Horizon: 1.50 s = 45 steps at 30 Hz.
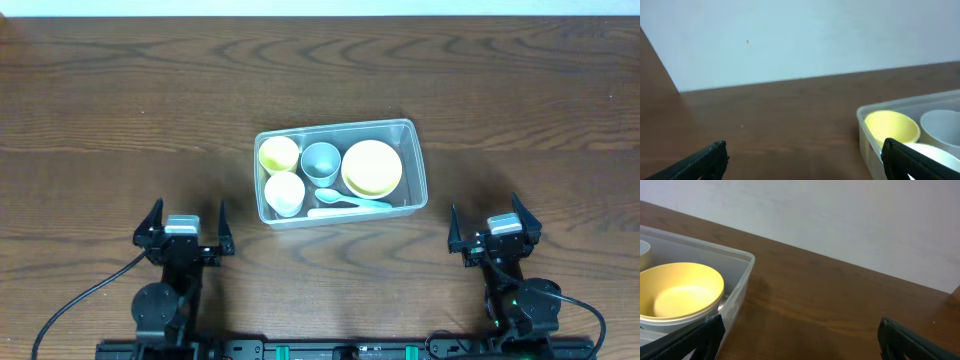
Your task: Pack container
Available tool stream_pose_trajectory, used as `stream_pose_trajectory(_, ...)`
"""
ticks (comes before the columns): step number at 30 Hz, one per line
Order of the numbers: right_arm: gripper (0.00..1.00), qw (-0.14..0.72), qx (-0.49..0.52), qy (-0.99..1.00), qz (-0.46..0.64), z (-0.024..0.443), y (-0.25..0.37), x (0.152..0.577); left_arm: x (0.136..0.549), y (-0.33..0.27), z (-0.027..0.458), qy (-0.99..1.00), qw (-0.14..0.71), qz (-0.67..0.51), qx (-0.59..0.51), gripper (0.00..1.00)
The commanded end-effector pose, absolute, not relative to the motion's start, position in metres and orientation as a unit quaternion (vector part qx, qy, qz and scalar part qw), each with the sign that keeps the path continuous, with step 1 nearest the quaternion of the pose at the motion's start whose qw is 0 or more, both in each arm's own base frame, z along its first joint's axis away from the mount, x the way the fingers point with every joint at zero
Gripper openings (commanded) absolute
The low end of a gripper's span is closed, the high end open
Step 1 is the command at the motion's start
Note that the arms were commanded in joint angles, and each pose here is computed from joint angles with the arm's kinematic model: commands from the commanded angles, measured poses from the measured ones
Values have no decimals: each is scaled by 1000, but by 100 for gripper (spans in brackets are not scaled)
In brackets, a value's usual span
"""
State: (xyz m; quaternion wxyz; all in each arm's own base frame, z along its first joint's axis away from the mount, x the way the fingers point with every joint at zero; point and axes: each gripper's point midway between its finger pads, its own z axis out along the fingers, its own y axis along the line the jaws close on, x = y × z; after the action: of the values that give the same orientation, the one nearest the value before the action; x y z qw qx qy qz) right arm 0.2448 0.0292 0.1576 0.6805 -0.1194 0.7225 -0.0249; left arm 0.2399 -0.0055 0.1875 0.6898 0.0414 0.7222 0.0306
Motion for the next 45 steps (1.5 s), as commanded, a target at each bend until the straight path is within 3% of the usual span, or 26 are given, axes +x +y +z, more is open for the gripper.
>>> stream_pose_trajectory(1, 99, 679, -130, 722, -23, 156, 33, 244, 245, -4, 185, 702, 708, 53, 56, 98)
stream_pose_trajectory(12, 99, 679, -130, 722, -23, 156, 33, 244, 244, -4, 137, 755, 648, 64, 77, 98)
stream_pose_trajectory(45, 99, 679, -130, 722, -23, 156, 33, 244, 244, -4, 136, 757, 647, 62, 74, 98)
